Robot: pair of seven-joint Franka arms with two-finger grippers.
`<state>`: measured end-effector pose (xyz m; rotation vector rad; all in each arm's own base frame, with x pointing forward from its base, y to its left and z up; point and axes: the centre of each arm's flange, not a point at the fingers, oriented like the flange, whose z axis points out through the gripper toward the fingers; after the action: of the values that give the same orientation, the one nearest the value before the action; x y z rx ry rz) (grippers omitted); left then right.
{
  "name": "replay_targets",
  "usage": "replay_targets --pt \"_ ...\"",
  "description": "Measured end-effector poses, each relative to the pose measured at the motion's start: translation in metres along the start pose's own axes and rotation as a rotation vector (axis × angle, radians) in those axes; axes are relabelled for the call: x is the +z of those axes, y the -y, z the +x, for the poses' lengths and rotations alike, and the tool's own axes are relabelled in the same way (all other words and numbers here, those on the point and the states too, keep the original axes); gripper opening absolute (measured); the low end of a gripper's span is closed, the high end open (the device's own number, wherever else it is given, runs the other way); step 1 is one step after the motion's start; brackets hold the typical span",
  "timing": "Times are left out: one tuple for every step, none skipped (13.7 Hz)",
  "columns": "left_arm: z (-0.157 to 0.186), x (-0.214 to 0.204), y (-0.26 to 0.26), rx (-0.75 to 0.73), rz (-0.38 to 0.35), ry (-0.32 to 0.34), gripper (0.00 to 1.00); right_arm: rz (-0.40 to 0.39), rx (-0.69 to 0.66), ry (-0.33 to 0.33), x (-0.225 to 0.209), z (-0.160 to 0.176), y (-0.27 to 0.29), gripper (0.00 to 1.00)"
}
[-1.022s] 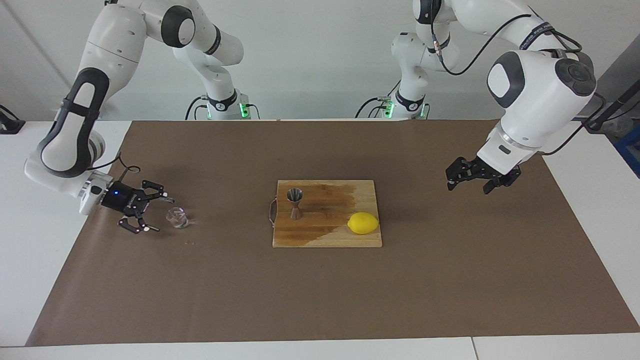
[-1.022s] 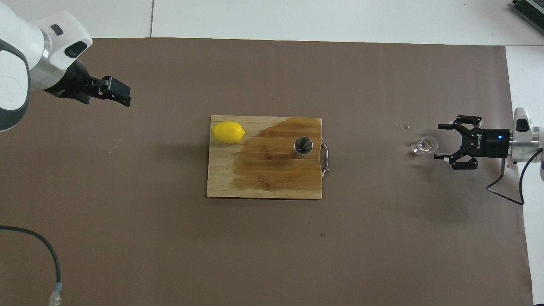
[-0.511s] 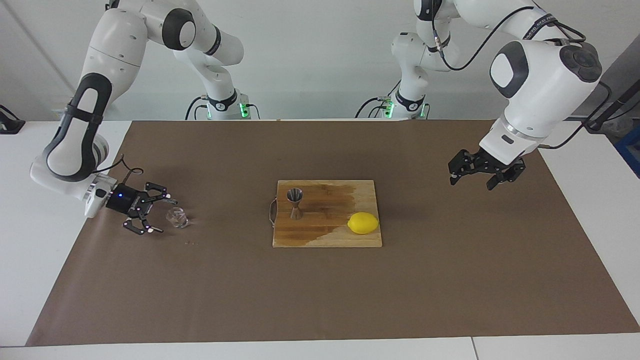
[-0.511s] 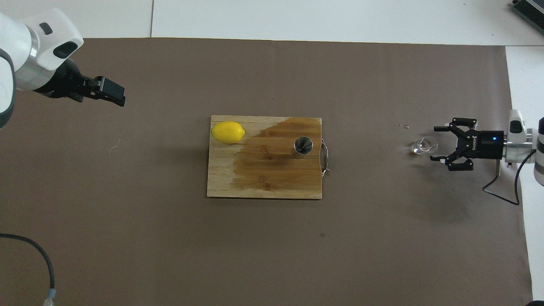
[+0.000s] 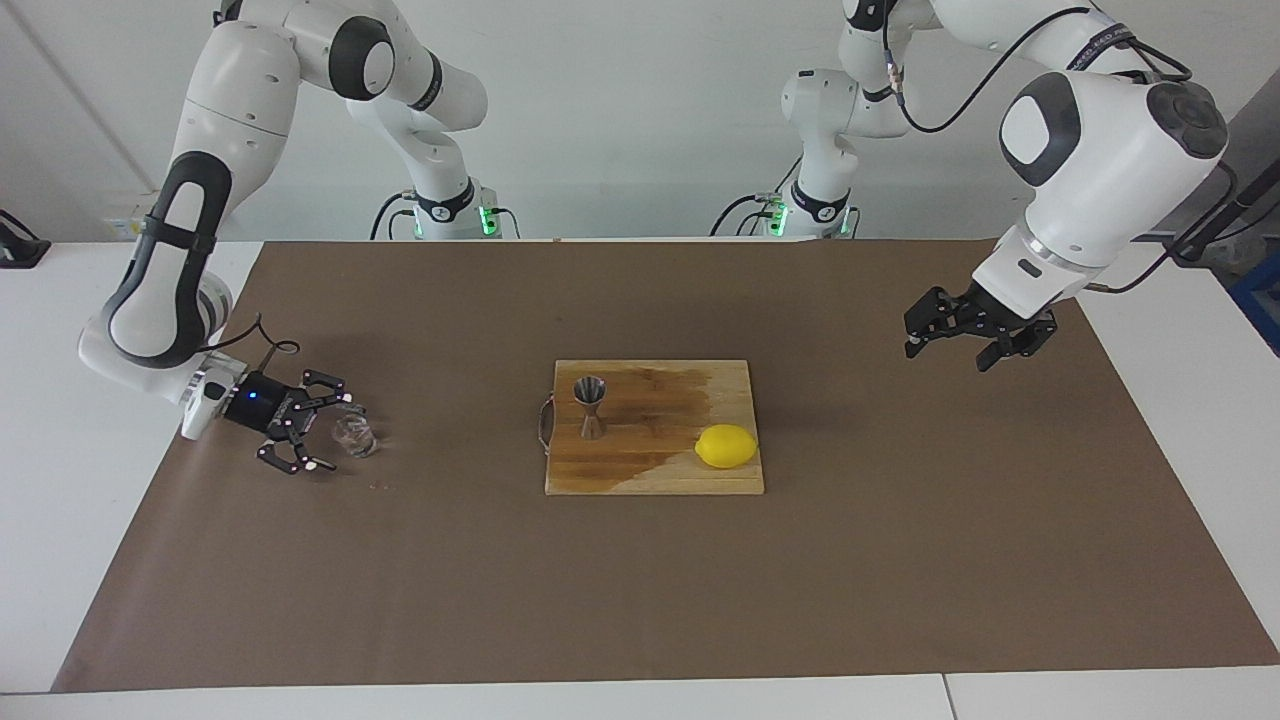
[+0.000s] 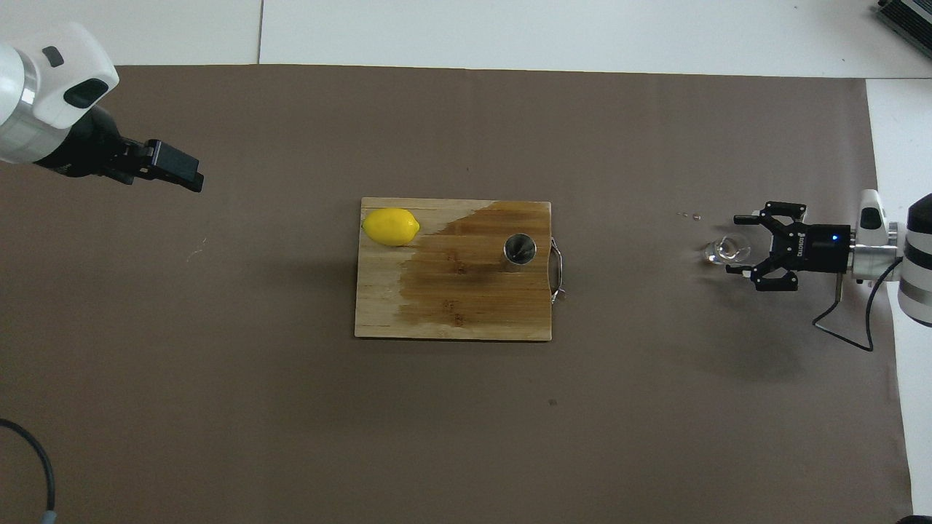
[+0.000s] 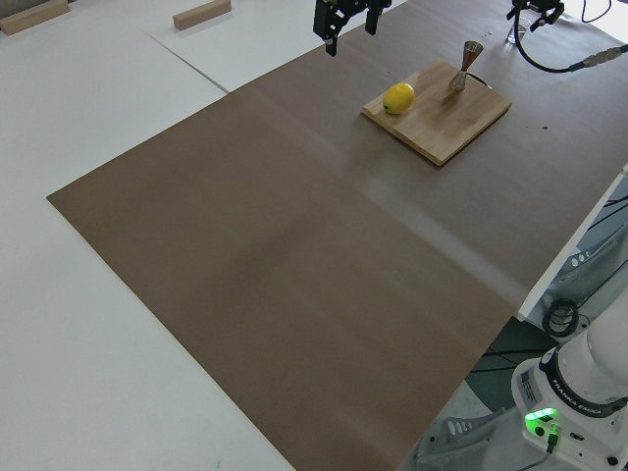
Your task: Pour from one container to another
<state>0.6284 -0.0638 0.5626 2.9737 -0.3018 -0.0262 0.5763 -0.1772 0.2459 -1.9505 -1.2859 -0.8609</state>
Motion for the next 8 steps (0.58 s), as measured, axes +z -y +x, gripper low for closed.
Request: replay_targets --pt "-0.004 -0.001 0.005 -0.001 -0.006 0.011 1.00 0.005 -0.003 -0.001 0.004 0.002 0.000 1.00" --pt "-0.007 -0.003 0.006 0.006 0.001 0.020 1.00 0.007 -0.006 -0.001 0.007 0.004 0.000 1.00" --pt "-0.011 -0.005 0.005 0.019 0.015 0.029 1.00 0.010 -0.008 -0.001 0.009 0.005 0.000 1.00" --pt "-0.014 -0.009 0.001 0.029 0.024 0.030 1.00 0.011 -0.009 -0.001 0.010 0.005 0.000 1.00" --pt "-0.017 -0.013 -0.002 0.035 0.031 0.029 1.00 0.011 -0.009 -0.001 0.010 0.005 0.000 1.00" --pt "-0.020 -0.015 -0.002 0.035 0.036 0.029 1.00 0.011 -0.009 -0.001 0.010 0.005 0.000 1.00" --pt "-0.024 -0.017 0.000 0.030 0.039 0.034 1.00 0.010 -0.009 -0.001 0.010 0.005 0.000 1.00" --pt "-0.029 -0.017 0.006 0.020 0.039 0.039 1.00 0.010 -0.009 -0.001 0.010 0.005 0.000 1.00"
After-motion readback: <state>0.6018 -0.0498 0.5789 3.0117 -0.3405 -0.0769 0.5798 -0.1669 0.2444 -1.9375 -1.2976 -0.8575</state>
